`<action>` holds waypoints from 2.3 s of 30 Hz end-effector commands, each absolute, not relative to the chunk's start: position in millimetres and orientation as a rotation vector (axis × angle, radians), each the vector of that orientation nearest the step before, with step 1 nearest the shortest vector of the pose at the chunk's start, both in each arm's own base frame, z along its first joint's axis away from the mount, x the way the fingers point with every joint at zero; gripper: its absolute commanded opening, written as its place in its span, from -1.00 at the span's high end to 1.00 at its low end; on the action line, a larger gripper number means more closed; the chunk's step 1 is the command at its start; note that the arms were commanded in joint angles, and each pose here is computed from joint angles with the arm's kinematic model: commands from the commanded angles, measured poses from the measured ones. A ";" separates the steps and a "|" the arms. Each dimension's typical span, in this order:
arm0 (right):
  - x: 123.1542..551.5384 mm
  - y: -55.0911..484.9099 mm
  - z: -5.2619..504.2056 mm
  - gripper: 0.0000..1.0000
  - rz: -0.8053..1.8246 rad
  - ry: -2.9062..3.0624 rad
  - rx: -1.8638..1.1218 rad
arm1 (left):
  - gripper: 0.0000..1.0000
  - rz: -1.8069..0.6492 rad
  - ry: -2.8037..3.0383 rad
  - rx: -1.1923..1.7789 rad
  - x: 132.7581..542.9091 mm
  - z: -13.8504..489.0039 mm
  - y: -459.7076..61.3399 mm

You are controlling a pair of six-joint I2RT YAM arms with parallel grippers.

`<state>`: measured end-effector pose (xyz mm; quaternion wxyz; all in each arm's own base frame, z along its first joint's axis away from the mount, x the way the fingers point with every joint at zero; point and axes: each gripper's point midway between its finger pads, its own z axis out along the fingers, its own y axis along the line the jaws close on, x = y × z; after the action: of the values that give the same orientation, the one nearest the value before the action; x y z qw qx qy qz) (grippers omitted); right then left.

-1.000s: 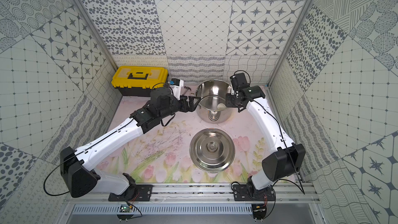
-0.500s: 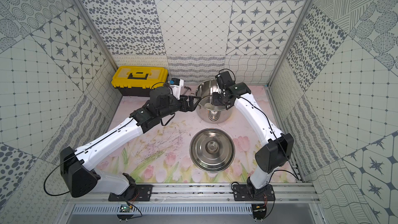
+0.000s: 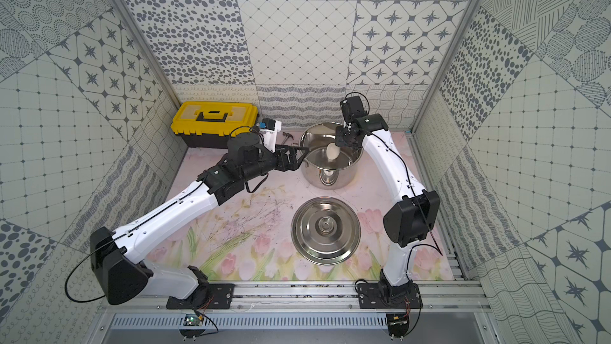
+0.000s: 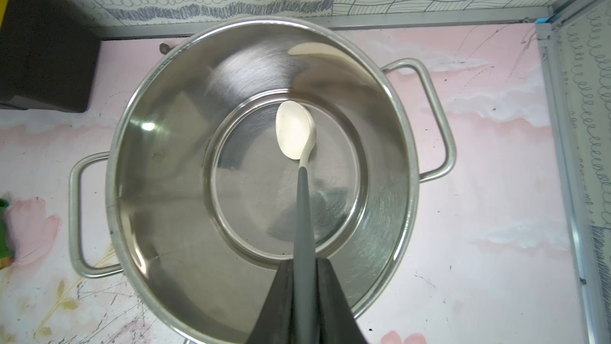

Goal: Stir the soup with a spoon
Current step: Stir the soup in the pan with a stick.

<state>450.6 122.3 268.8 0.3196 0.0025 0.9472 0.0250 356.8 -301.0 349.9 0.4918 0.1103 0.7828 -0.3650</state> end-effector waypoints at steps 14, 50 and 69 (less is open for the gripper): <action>371.0 129.4 272.1 1.00 0.149 2.505 -0.086 | -0.99 -0.912 1.813 0.313 361.0 372.0 -308.9; 418.3 118.4 281.3 1.00 0.044 2.478 -0.027 | -0.99 -0.939 1.807 0.287 352.8 371.8 -303.1; 366.6 174.3 271.6 1.00 0.272 2.523 -0.129 | -0.99 -0.929 1.803 0.334 356.3 380.8 -310.0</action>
<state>353.0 155.7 254.7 0.2681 -0.0539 0.9593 0.0710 357.6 -309.4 368.5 0.5016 0.1281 0.7661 -0.3808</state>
